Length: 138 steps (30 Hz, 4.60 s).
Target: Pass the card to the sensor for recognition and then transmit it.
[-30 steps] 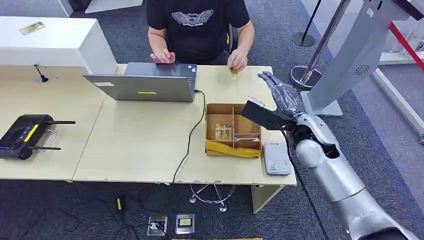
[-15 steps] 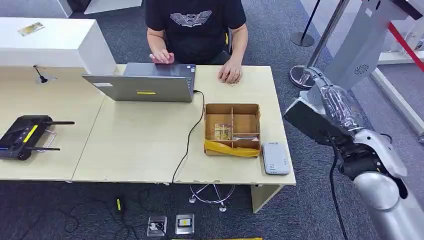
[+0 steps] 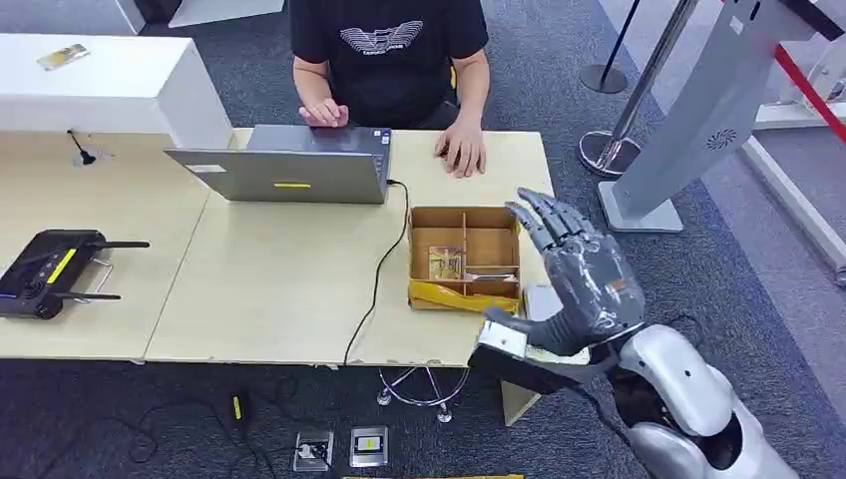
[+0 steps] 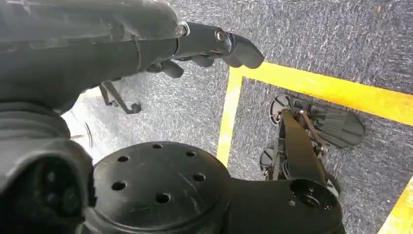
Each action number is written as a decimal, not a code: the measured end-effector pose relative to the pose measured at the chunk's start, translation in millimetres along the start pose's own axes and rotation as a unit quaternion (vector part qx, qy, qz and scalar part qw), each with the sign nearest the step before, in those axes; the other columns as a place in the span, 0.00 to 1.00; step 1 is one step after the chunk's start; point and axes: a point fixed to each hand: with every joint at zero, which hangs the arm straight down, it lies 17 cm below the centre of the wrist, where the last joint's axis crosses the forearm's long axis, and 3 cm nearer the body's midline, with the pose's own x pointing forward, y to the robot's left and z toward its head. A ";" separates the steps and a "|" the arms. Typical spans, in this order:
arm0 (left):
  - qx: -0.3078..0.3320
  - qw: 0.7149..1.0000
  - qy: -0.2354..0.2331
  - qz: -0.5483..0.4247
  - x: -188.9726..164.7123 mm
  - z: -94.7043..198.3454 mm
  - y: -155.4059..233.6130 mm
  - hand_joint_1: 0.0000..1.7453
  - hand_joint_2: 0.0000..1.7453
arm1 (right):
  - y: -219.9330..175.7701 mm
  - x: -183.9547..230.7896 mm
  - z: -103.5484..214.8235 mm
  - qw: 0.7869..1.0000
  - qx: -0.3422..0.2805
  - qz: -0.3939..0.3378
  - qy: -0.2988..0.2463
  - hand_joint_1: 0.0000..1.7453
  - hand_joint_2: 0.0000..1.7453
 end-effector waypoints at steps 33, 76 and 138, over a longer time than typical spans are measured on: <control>-0.020 1.000 0.013 0.018 -2.4 2.3 -12.3 0.00 0.00 | 96.0 46.0 -58.8 0.996 0.089 0.001 0.019 0.00 1.00; -0.018 0.999 0.021 0.019 -3.4 1.3 -6.3 0.00 0.00 | 133.1 -40.9 -64.0 0.982 0.114 0.032 0.148 0.00 1.00; 0.001 0.996 0.064 0.056 -15.5 1.3 -0.7 0.00 0.00 | 156.1 -19.1 -105.8 0.982 0.147 0.031 0.113 0.00 1.00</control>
